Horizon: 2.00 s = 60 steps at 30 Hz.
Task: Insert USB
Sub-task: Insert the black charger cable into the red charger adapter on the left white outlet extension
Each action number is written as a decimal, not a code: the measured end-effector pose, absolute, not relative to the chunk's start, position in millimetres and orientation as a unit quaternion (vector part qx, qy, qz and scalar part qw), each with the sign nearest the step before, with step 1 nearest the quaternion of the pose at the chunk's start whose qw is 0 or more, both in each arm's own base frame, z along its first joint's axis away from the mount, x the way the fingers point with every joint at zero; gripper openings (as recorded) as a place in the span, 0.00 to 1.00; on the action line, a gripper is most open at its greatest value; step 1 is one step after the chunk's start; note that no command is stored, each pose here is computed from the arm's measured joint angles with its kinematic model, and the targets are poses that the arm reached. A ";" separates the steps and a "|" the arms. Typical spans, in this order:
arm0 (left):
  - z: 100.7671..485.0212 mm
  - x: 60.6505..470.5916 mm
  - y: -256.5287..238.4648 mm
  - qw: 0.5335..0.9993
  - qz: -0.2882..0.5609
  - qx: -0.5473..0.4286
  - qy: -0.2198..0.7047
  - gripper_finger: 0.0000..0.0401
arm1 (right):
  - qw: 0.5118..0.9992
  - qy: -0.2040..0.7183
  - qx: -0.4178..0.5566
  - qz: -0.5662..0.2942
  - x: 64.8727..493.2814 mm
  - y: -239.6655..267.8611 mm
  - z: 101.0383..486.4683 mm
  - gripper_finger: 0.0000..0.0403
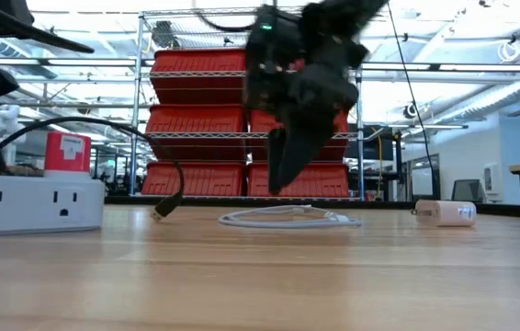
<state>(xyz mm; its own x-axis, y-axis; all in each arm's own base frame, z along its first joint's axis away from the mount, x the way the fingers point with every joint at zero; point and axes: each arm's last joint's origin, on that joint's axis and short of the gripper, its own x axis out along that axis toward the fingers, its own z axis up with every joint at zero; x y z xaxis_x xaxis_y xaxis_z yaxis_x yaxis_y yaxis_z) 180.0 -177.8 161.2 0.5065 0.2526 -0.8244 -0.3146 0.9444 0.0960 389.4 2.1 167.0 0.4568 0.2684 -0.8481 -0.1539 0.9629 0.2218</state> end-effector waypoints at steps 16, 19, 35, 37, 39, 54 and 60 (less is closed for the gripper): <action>168.0 217.6 -165.5 0.884 0.086 0.001 0.459 0.03 | 0.933 0.353 -0.033 0.053 372.1 48.7 157.1 0.53; 172.8 220.3 -167.8 0.888 0.082 0.001 0.453 0.03 | 0.938 0.343 -0.028 0.038 374.4 48.9 156.2 0.53; 246.6 230.5 -169.3 0.940 0.076 0.030 0.332 0.03 | 0.934 0.354 -0.002 0.050 352.8 66.3 190.7 0.53; 256.9 227.1 -164.9 0.946 0.090 0.024 0.309 0.03 | 0.936 0.348 0.004 0.051 347.9 67.5 195.4 0.53; 264.8 223.1 -160.3 0.950 0.105 0.023 0.292 0.03 | 0.941 0.336 0.016 0.050 340.0 67.3 194.9 0.53; 275.2 219.8 -155.2 0.956 0.119 0.036 0.265 0.03 | 0.993 0.063 0.090 0.036 315.1 59.7 191.7 0.53; 275.2 222.3 -151.5 0.955 0.126 0.043 0.265 0.03 | 0.992 0.056 0.083 0.071 327.5 64.5 198.5 0.46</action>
